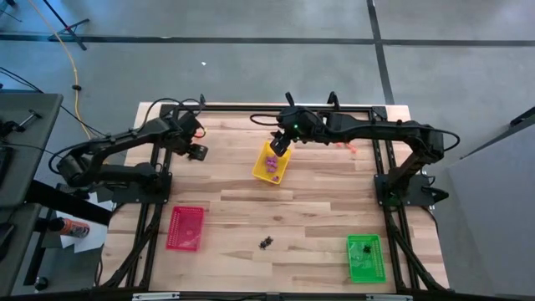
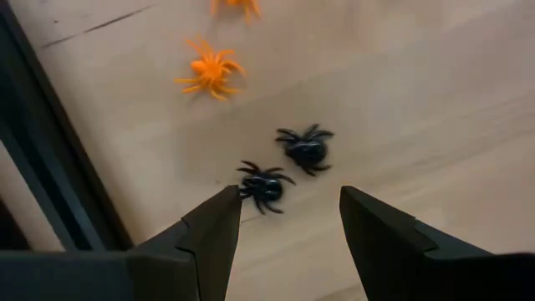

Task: Sort Halloween decoration
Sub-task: Put the black spider toy into the green bin

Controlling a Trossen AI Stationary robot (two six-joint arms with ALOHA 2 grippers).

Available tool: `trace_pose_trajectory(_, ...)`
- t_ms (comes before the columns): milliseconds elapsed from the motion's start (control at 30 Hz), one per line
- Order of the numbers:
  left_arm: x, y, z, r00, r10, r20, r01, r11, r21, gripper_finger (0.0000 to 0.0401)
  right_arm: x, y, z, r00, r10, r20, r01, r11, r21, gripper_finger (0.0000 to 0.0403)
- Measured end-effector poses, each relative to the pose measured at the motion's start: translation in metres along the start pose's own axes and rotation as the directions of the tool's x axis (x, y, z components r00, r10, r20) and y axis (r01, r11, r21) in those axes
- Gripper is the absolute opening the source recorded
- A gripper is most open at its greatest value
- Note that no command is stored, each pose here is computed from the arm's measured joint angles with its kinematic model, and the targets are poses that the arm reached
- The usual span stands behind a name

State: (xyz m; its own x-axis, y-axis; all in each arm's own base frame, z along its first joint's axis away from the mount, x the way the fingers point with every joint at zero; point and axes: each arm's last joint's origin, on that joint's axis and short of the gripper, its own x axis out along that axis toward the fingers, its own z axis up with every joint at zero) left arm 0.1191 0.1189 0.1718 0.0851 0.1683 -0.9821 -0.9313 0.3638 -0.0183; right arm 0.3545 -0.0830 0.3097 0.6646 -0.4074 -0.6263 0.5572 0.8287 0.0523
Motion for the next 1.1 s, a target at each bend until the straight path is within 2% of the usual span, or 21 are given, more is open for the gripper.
trace_pose_trajectory(400,0.038,-0.004,0.006,0.977,0.117,-0.178,-0.106,0.992,0.068,0.0195,0.0,0.0,0.0,1.0,0.002,0.0,-0.002,1.0,0.014,0.0173)
trace_pose_trajectory(1100,0.043,-0.007,0.012,0.983,0.111,-0.148,-0.088,0.985,0.151,0.0195,-0.003,0.01,0.0,0.999,0.029,0.02,-0.029,0.999,0.018,0.0173)
